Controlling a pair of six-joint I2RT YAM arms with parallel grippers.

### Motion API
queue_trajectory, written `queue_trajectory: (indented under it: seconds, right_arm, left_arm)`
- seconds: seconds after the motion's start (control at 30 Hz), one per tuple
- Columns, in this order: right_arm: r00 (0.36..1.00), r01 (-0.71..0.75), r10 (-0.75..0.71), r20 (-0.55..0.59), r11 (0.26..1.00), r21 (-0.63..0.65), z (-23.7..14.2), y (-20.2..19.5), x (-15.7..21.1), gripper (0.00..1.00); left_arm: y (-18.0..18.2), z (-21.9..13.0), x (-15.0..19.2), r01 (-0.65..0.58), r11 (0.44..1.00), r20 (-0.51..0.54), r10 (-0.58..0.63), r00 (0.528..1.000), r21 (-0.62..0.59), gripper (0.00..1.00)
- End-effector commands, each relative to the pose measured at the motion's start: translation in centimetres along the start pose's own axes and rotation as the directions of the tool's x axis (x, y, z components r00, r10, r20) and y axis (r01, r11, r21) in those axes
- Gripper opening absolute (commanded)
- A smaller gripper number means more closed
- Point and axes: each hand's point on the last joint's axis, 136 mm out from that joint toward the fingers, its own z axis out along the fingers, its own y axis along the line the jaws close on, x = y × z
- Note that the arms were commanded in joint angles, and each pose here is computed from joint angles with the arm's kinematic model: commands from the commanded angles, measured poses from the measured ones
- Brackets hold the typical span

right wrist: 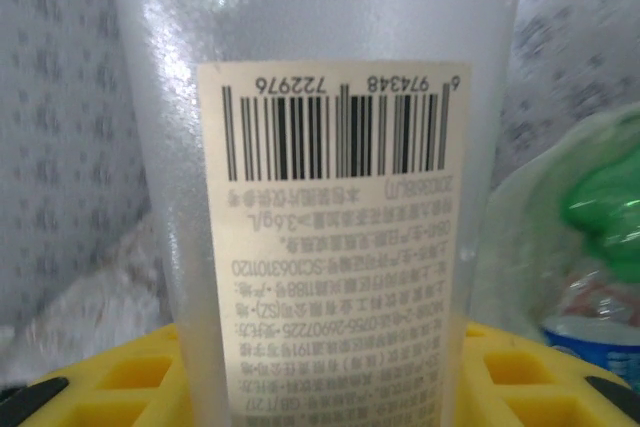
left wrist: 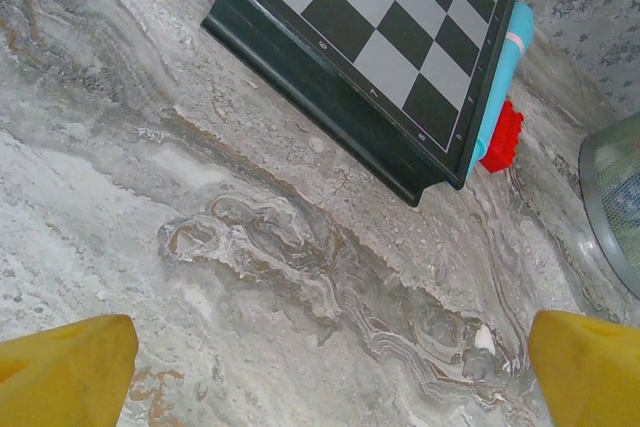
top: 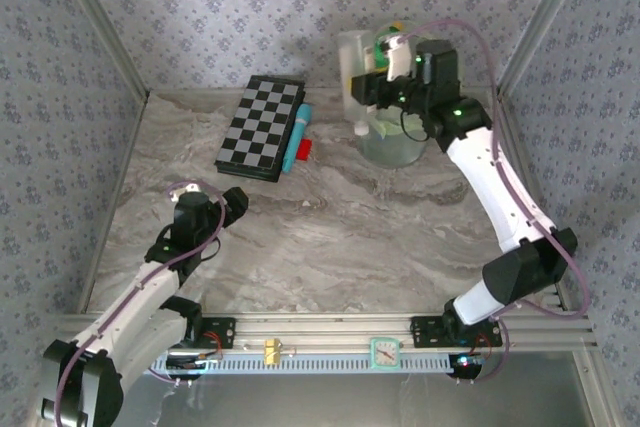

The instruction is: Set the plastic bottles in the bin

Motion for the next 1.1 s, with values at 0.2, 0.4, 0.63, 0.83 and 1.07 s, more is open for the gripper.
queue_trajectory:
  seconds: [0.2, 0.4, 0.63, 0.83, 1.07]
  right_arm:
    - [0.899, -0.305, 0.228, 0.374, 0.939, 0.161, -4.5, -8.1, -7.2, 0.39]
    - [0.836, -0.429, 0.299, 0.460, 0.880, 0.207, -3.7, -13.3, -7.1, 0.38]
    - [0.794, -0.543, 0.420, 0.439, 0.815, 0.201, -0.6, -16.1, -5.1, 0.38]
    - [0.776, -0.589, 0.487, 0.401, 0.787, 0.183, 1.1, -16.5, -3.2, 0.39]
    - [0.772, -0.610, 0.527, 0.357, 0.772, 0.178, 1.7, -15.6, -1.2, 0.41]
  left_arm:
    - [-0.9, -0.1, -0.6, 0.022, 0.999, 0.013, -0.022, 1.000, 0.037, 1.00]
    - [-0.7, -0.6, -0.8, 0.020, 0.999, 0.021, -0.021, 1.000, 0.033, 1.00]
    - [-0.7, -1.1, -1.0, 0.020, 0.999, 0.033, -0.021, 0.999, 0.034, 1.00]
    - [-0.9, -1.1, -1.1, 0.020, 0.999, 0.032, -0.021, 0.999, 0.039, 1.00]
    - [-1.1, -1.1, -1.3, 0.019, 0.999, 0.032, -0.021, 0.999, 0.042, 1.00]
